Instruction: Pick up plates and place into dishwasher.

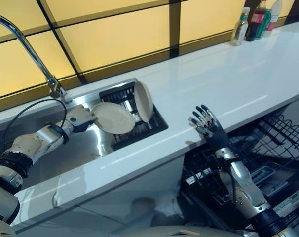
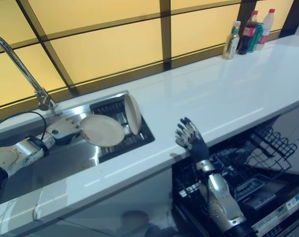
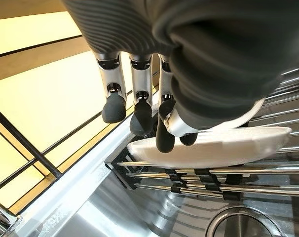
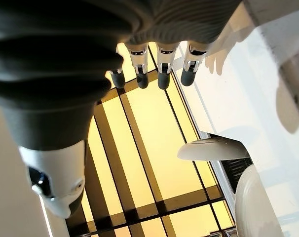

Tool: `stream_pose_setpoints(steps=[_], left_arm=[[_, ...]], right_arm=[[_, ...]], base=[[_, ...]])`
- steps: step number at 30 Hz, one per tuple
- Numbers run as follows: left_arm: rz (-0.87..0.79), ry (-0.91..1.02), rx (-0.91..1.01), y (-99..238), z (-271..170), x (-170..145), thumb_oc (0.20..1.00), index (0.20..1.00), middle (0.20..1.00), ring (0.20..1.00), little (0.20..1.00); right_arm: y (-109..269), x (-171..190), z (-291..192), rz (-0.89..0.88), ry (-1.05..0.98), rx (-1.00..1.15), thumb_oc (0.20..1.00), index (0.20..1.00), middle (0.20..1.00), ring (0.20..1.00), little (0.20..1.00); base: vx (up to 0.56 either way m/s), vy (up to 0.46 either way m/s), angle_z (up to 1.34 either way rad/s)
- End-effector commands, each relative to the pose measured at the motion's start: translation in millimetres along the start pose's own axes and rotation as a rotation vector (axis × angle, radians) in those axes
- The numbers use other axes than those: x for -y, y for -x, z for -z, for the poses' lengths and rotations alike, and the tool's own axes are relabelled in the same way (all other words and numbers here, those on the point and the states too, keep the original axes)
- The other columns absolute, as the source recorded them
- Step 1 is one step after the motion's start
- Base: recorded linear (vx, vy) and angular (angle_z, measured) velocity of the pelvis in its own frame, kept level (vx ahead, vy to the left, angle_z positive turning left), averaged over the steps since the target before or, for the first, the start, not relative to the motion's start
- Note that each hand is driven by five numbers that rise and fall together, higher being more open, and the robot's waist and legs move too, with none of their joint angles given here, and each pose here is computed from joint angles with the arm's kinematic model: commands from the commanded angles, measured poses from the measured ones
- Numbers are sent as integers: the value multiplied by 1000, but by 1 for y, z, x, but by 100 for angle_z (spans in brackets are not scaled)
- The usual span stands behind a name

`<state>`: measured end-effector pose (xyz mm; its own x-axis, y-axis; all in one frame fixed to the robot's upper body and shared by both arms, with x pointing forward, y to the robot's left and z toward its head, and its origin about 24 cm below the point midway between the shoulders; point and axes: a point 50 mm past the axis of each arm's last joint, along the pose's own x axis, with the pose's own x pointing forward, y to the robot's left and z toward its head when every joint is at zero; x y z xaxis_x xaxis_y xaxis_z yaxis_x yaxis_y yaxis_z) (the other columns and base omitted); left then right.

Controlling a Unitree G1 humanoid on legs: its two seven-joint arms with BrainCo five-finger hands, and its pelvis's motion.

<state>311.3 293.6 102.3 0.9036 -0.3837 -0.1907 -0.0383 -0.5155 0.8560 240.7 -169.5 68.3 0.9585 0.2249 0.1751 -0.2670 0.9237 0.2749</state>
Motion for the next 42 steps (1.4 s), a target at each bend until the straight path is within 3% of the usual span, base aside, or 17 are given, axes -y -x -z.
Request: stream_pose_setpoints(steps=[1,18,20,21,23,24,25,35,42], left_arm=[[-31,-23,-108,8,25,-10,200,200,200,200,200],[-48,-32,-104,16,25,-12,225,225,225,225,225],[-44,-32,-104,16,24,-10,200,200,200,200,200],[-44,-31,-104,16,24,-10,225,225,225,225,225],[-50,-29,-102,17,25,-12,561,561,561,561,561],[-53,-29,-101,17,25,-12,909,909,909,909,909],[-57,-29,-100,17,26,-14,1000,1000,1000,1000,1000],[-82,-16,-67,20,22,-14,1000,1000,1000,1000,1000],[-221,10,-73,22,20,-21,1000,1000,1000,1000,1000]], right_arm=[[-6,-10,-19,-57,-18,110,1000,1000,1000,1000,1000],[-3,-8,-20,-56,-22,111,1000,1000,1000,1000,1000],[-3,-8,-19,-54,-23,109,1000,1000,1000,1000,1000],[-3,-8,-19,-54,-24,108,1000,1000,1000,1000,1000],[-3,-8,-20,-54,-24,107,1000,1000,1000,1000,1000],[-3,-8,-20,-53,-25,108,1000,1000,1000,1000,1000],[-3,-9,-20,-54,-25,109,1000,1000,1000,1000,1000],[-2,-9,-19,-48,-28,108,1000,1000,1000,1000,1000],[0,-9,-18,-48,-37,107,1000,1000,1000,1000,1000]], base=[[0,0,0],[0,0,0],[0,0,0],[0,0,0],[0,0,0],[0,0,0],[0,0,0],[0,0,0],[0,0,0]])
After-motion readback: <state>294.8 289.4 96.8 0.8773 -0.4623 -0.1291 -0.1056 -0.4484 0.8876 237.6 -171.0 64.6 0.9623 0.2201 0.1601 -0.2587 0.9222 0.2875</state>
